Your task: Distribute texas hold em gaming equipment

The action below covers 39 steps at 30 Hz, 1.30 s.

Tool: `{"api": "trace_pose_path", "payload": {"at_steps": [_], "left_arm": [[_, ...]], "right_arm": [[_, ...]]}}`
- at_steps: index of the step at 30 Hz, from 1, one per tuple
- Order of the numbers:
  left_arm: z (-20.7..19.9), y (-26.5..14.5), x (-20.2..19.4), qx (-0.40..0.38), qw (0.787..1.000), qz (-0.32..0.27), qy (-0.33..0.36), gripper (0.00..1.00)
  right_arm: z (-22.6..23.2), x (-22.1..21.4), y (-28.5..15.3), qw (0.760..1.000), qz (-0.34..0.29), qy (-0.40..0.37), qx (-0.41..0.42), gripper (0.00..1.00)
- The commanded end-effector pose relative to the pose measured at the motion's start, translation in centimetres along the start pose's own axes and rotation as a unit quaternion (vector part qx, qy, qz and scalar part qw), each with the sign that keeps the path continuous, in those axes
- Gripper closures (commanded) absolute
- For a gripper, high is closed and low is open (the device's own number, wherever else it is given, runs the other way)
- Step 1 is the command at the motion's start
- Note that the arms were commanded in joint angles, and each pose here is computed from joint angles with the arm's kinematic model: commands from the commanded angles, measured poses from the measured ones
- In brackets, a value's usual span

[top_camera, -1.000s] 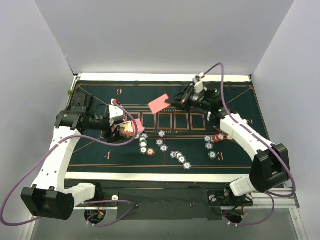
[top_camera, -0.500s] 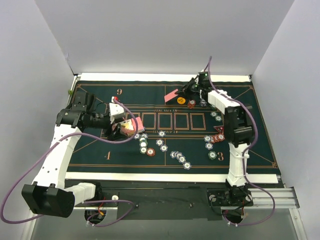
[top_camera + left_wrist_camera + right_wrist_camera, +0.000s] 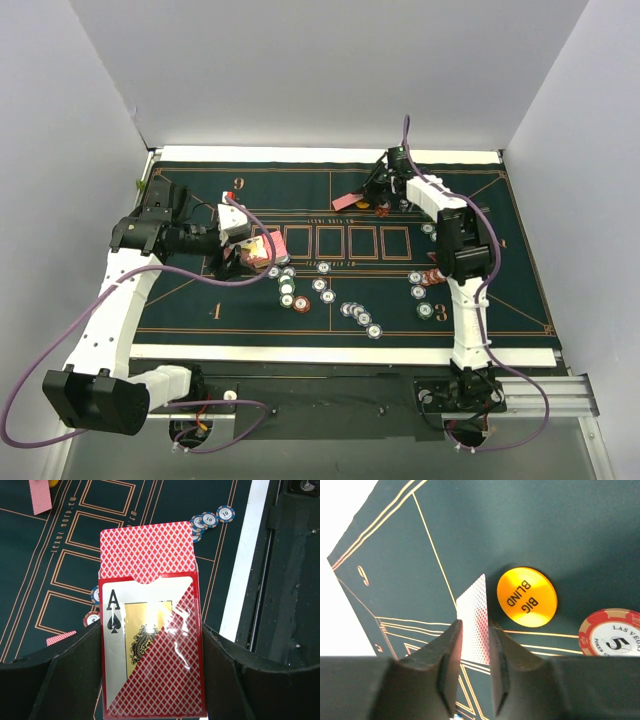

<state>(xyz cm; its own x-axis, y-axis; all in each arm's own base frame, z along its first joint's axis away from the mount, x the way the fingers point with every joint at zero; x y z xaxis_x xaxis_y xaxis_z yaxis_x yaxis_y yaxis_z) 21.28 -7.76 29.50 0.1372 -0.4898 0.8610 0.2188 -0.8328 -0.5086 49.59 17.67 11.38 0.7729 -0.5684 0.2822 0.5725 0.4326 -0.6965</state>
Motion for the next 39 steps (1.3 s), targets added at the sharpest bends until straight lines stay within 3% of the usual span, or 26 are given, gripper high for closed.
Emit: {"api": "trace_pose_path", "payload": {"at_steps": [1,5,10,12,18,21,24,28,39], "left_arm": [[-0.3,-0.9,2.0,0.007,0.999,-0.032,0.038,0.60],[-0.4,-0.8,1.8,0.004,0.999,-0.029,0.032,0.60],[-0.6,-0.8,1.5,0.003,0.999,-0.026,0.029,0.60],[-0.7,-0.7,1.3,0.004,0.999,-0.025,0.030,0.60],[-0.8,-0.7,1.5,0.006,0.999,-0.030,0.026,0.60],[-0.8,-0.5,1.4,0.006,0.999,-0.029,0.029,0.60],[-0.8,-0.4,1.2,0.004,0.999,-0.028,0.027,0.60],[-0.8,-0.3,1.2,0.003,0.999,-0.027,0.030,0.60],[-1.2,0.1,1.1,-0.007,0.999,-0.018,0.034,0.60]], "right_arm": [[0.4,-0.4,-0.6,0.999,-0.003,-0.025,-0.028,0.62],[2.1,0.0,-2.9,0.999,-0.015,-0.039,-0.020,0.44],[4.9,0.1,-8.0,0.998,-0.039,-0.055,0.005,0.36],[7.2,-0.1,-12.3,0.995,-0.066,-0.075,0.028,0.35],[10.4,-5.7,-20.5,0.986,-0.059,-0.139,0.073,0.27],[11.2,-10.2,-22.9,0.977,0.001,-0.160,0.139,0.16],[11.1,-15.4,-24.1,0.961,0.068,-0.168,0.208,0.09],[10.6,-20.4,-25.0,0.945,0.120,-0.190,0.236,0.05],[14.1,-24.5,-23.2,0.924,0.164,-0.185,0.290,0.08]]}}
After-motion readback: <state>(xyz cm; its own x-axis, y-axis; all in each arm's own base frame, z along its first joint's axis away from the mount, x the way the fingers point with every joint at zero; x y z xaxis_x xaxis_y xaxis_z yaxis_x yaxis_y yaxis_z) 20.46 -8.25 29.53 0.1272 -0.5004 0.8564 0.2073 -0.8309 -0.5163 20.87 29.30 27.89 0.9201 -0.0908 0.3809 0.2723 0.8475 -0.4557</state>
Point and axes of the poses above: each gripper's point midway between its finger pads, its own y axis out along the fingers, its own z axis along the line the jaws close on, x = y × z, the point moved 9 cm from there along -y, back along the fingers, and after that the axes turned 1 degree about -y, right-handed, at the moved point
